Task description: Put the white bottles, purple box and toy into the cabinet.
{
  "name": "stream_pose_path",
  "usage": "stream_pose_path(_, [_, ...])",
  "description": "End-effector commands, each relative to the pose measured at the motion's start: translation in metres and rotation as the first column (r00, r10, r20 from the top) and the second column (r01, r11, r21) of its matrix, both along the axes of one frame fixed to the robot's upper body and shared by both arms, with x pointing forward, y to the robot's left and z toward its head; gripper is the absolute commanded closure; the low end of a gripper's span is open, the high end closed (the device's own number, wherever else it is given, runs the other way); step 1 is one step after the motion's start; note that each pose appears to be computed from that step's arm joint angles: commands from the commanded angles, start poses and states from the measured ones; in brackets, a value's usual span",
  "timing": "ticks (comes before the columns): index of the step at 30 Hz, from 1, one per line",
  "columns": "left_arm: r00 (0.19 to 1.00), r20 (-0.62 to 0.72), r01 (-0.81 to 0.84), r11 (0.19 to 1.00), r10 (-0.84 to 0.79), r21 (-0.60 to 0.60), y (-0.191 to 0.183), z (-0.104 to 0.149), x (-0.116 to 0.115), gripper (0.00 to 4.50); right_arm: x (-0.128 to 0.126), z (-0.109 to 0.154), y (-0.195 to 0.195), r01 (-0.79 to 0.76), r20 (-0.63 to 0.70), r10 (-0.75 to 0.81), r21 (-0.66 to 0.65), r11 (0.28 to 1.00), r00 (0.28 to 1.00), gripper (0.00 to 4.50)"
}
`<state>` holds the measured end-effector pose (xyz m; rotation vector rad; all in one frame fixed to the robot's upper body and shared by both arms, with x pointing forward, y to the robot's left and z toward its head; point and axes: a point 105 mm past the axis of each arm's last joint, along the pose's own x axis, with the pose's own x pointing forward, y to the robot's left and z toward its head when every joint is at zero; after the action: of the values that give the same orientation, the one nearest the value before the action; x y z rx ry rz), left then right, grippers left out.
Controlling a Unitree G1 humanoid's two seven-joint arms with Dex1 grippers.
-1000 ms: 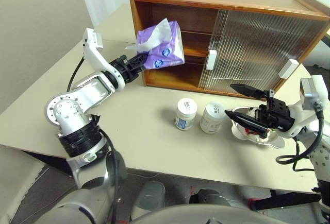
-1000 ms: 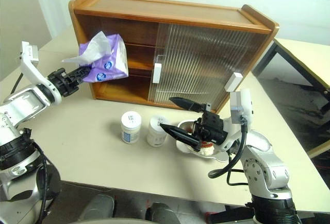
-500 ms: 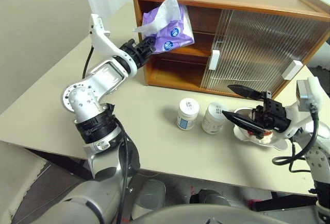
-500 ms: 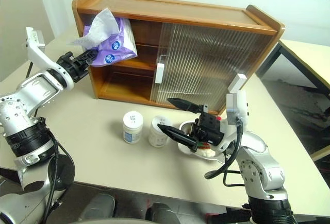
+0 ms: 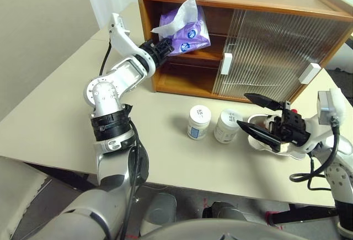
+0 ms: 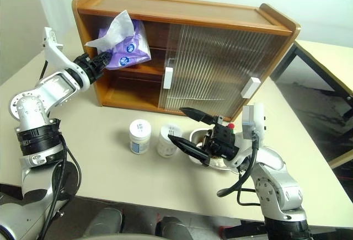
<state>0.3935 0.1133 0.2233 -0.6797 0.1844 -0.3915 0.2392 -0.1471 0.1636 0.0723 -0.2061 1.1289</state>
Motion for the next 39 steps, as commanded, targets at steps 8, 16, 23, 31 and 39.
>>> stream_pose_path(8, [1.0, 0.001, -0.014, 1.0, 0.014, 0.012, -0.01, 0.0, 0.011, 4.49, 0.0, 0.0, 0.001, 0.002, 0.018, -0.002, -0.014, 1.0, 1.0, 0.0])
stream_pose_path(16, [0.997, 0.015, -0.072, 0.997, 0.073, -0.017, 0.001, 0.006, 0.02, 4.49, -0.001, 0.0, 0.0, 0.007, 0.017, -0.007, -0.017, 1.0, 1.0, 0.0])
stream_pose_path(23, [0.999, 0.033, -0.042, 0.999, 0.043, -0.026, -0.005, 0.01, 0.02, 2.93, -0.002, -0.001, 0.0, 0.007, 0.009, -0.007, -0.016, 1.0, 1.0, 0.0])
stream_pose_path(31, [0.997, 0.069, -0.046, 0.999, 0.047, -0.015, -0.002, 0.015, 0.019, 0.18, -0.002, 0.0, -0.001, 0.011, 0.01, -0.01, -0.019, 1.0, 1.0, 0.0])
stream_pose_path(39, [0.988, 0.131, 0.045, 0.967, -0.08, 0.252, 0.01, 0.003, -0.01, 0.03, -0.002, 0.0, -0.002, 0.013, 0.005, -0.013, -0.027, 1.0, 1.0, 0.0])
